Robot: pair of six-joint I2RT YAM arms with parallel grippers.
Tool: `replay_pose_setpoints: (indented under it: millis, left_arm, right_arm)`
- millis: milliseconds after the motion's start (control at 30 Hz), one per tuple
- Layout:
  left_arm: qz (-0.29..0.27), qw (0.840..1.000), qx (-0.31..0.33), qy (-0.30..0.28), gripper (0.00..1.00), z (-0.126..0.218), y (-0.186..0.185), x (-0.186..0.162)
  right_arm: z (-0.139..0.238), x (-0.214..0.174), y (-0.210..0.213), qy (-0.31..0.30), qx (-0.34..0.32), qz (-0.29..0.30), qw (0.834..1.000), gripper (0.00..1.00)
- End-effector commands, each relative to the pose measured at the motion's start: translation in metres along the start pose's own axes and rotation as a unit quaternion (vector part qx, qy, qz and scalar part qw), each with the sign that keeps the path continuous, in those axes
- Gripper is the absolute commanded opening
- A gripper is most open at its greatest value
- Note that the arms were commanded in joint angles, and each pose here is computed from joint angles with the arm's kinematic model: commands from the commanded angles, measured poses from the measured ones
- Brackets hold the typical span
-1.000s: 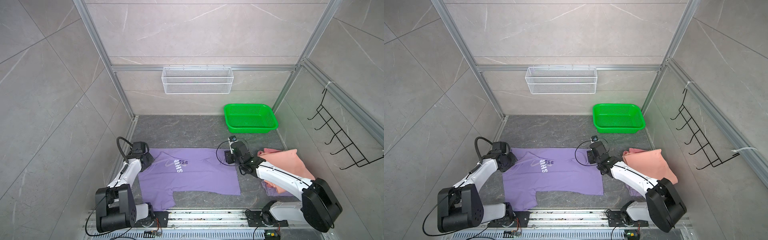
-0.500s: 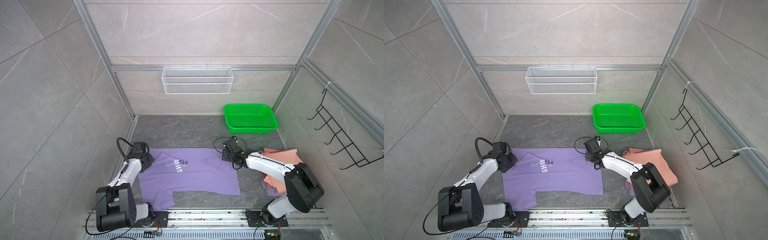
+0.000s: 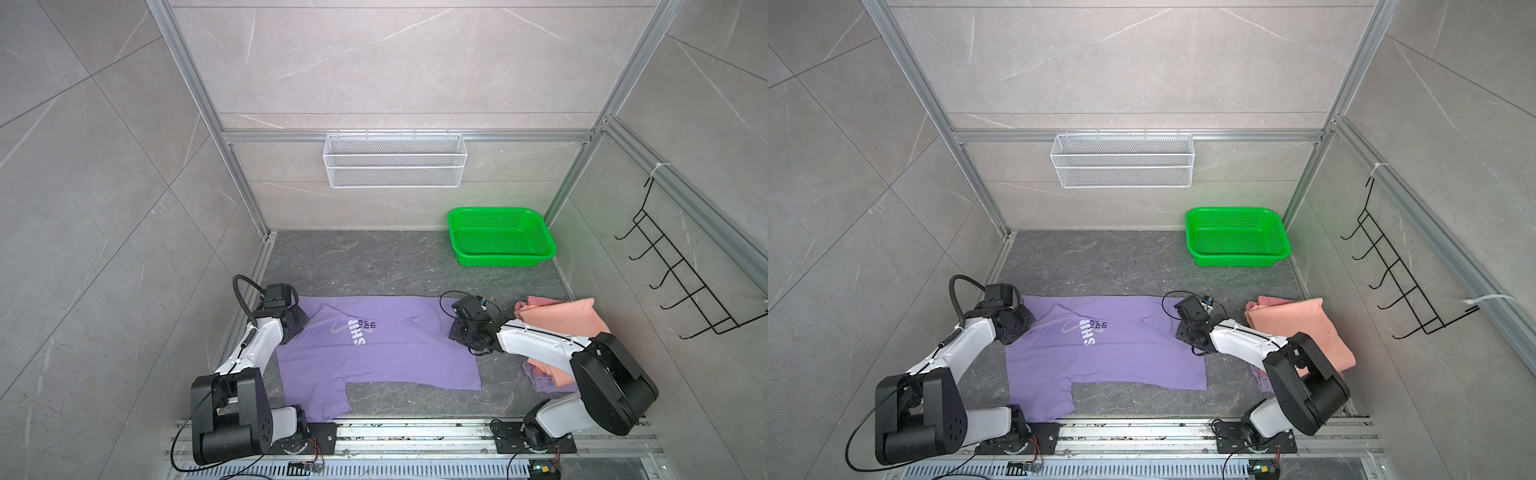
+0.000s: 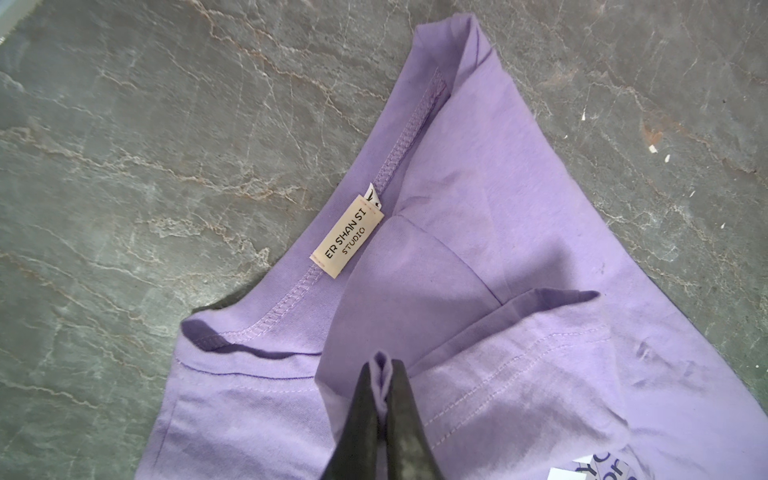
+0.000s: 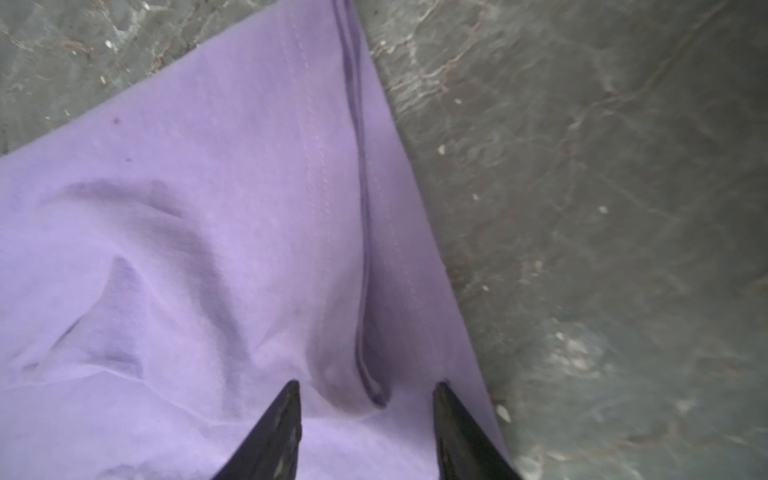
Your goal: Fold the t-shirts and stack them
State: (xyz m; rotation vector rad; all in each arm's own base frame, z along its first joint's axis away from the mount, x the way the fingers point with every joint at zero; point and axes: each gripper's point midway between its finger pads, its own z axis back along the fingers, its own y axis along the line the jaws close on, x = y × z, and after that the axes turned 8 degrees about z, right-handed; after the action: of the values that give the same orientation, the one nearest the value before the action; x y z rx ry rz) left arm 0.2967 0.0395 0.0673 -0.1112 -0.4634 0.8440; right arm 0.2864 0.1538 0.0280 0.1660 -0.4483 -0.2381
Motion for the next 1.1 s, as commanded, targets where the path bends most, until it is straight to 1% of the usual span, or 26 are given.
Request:
replay_pose_setpoints:
  millis: [0, 233, 267, 300, 333, 400, 533, 600, 733, 800, 933, 1067]
  left_arm:
    - [0.005, 1.000, -0.019, -0.006, 0.01, 0.006, -0.009, 0.003]
    - [0.006, 1.000, -0.020, -0.007, 0.01, 0.007, -0.008, 0.003]
    - [0.006, 1.000, -0.020, -0.008, 0.01, 0.007, -0.009, 0.004]
    - [0.005, 1.000, -0.021, -0.008, 0.01, 0.007, -0.009, 0.004]
    - [0.005, 1.000, -0.021, -0.008, 0.01, 0.007, -0.009, 0.004]
    - [0.005, 1.000, -0.020, -0.008, 0.01, 0.007, -0.009, 0.004]
    - [0.005, 1.000, -0.018, -0.006, 0.01, 0.005, -0.008, 0.003]
    - [0.005, 1.000, -0.016, -0.006, 0.01, 0.005, -0.008, 0.003]
    - [0.005, 1.000, -0.017, -0.008, 0.00, 0.006, -0.009, 0.005]
    - [0.005, 1.000, -0.021, -0.013, 0.00, 0.010, -0.012, 0.009]
    - [0.001, 0.999, -0.043, -0.030, 0.00, 0.021, -0.028, 0.025]
    - [-0.016, 0.996, -0.079, -0.048, 0.00, 0.035, -0.058, 0.049]
  right_arm:
    - [-0.007, 0.002, 0.008, -0.003, 0.013, 0.002, 1.000, 0.48]
    - [-0.013, -0.002, 0.011, 0.008, 0.009, 0.008, 1.000, 0.42]
    - [-0.014, -0.002, 0.010, 0.009, 0.008, 0.008, 1.000, 0.39]
    - [-0.015, -0.002, 0.010, 0.010, 0.007, 0.009, 1.000, 0.34]
    - [-0.014, -0.002, 0.011, 0.008, 0.008, 0.009, 1.000, 0.27]
    - [-0.012, -0.001, 0.011, 0.006, 0.008, 0.010, 1.000, 0.16]
    - [-0.003, 0.007, 0.013, -0.001, -0.002, 0.024, 1.000, 0.08]
    - [0.003, 0.011, 0.014, -0.003, -0.008, 0.031, 0.999, 0.07]
    - [0.016, 0.023, 0.024, -0.019, 0.000, 0.042, 0.999, 0.00]
    - [0.024, 0.034, 0.030, -0.034, 0.007, 0.046, 0.998, 0.00]
    - [0.041, 0.069, 0.048, -0.078, 0.010, 0.070, 0.994, 0.00]
    - [0.051, 0.116, 0.064, -0.117, 0.011, 0.087, 0.989, 0.00]
